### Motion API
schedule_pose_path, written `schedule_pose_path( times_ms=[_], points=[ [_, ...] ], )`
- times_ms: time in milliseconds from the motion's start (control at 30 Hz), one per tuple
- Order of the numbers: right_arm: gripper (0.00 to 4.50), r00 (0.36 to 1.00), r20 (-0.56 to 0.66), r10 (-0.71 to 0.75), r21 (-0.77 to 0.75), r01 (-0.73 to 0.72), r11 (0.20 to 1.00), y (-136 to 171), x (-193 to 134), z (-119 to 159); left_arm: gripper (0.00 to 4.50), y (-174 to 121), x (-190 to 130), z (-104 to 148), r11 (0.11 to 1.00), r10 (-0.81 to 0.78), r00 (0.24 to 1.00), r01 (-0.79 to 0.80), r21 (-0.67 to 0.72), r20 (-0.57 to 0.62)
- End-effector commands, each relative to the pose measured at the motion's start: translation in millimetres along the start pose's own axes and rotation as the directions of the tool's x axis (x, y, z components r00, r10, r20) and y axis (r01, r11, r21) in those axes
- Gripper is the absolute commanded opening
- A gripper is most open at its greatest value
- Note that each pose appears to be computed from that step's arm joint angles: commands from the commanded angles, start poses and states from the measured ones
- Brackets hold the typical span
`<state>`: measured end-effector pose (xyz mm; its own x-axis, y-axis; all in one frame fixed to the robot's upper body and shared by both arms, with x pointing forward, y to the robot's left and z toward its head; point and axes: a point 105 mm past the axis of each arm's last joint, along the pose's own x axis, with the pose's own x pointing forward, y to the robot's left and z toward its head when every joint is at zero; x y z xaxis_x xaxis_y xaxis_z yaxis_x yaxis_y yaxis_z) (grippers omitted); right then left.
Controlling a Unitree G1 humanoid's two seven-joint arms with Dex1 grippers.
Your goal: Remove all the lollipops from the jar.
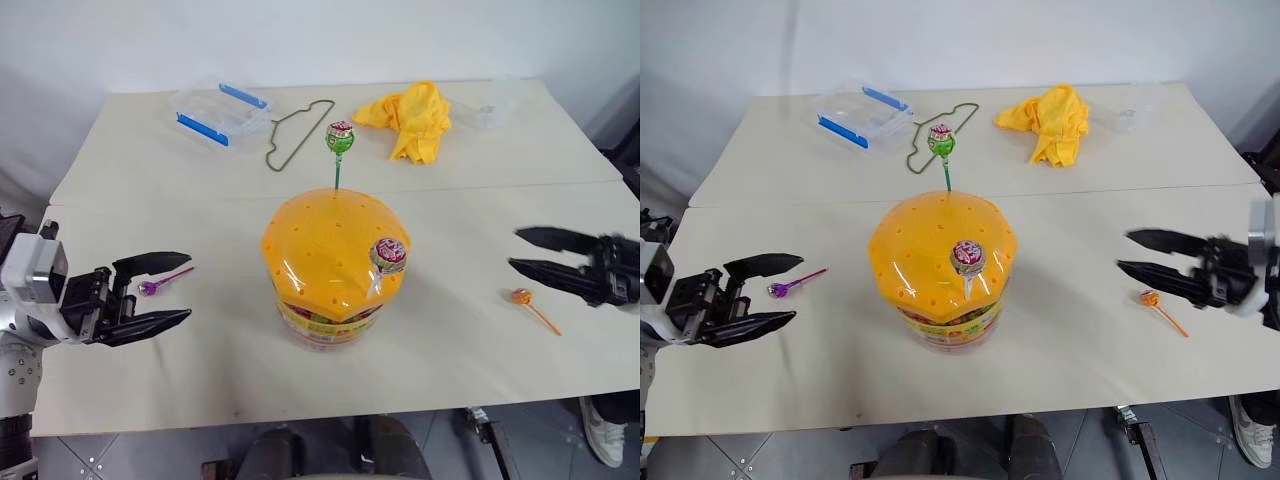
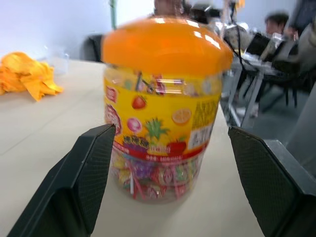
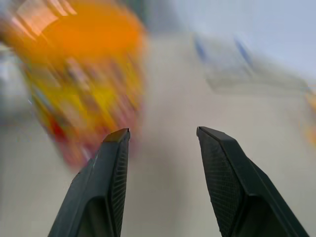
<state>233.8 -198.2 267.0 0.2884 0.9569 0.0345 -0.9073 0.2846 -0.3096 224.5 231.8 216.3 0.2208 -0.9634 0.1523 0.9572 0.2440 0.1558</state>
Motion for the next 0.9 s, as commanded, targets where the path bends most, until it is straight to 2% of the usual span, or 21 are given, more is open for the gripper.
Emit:
schedule_pose_path(
  times_ms=[33,233,367,467,733,833,900],
  points=[
    [2.25,0.978,0.12,0.172,-0.018,-0.171,0.985,24,39,26,3.88,0,-9,12,1.0,0.003,1.0,-0.003,0.017,0.009],
    [2.25,0.933,0.115,0.341,-0.071,-0.335,0.94,42,67,30,3.88,-1,-8,14,0.998,-0.009,1.0,0.01,0.058,-0.004],
    [2.25,0.88,0.112,0.461,-0.139,-0.445,0.885,52,87,28,3.88,-5,0,22,0.995,-0.028,0.999,0.024,0.097,0.044],
    [2.25,0.857,0.107,0.504,-0.163,-0.485,0.859,55,93,25,3.88,-4,8,30,0.995,-0.012,0.994,0.002,0.1,0.108],
    [2.25,0.837,0.102,0.537,-0.191,-0.513,0.837,61,96,18,3.88,-16,16,24,0.996,-0.011,0.995,0.003,0.085,0.101],
    [1.7,0.842,0.102,0.53,-0.205,-0.503,0.839,59,97,17,3.88,-18,21,26,0.995,-0.026,0.994,0.016,0.097,0.101],
    [1.0,0.845,0.113,0.522,-0.212,-0.493,0.844,57,97,19,3.88,-20,25,27,0.995,-0.035,0.994,0.024,0.102,0.106]
  ],
)
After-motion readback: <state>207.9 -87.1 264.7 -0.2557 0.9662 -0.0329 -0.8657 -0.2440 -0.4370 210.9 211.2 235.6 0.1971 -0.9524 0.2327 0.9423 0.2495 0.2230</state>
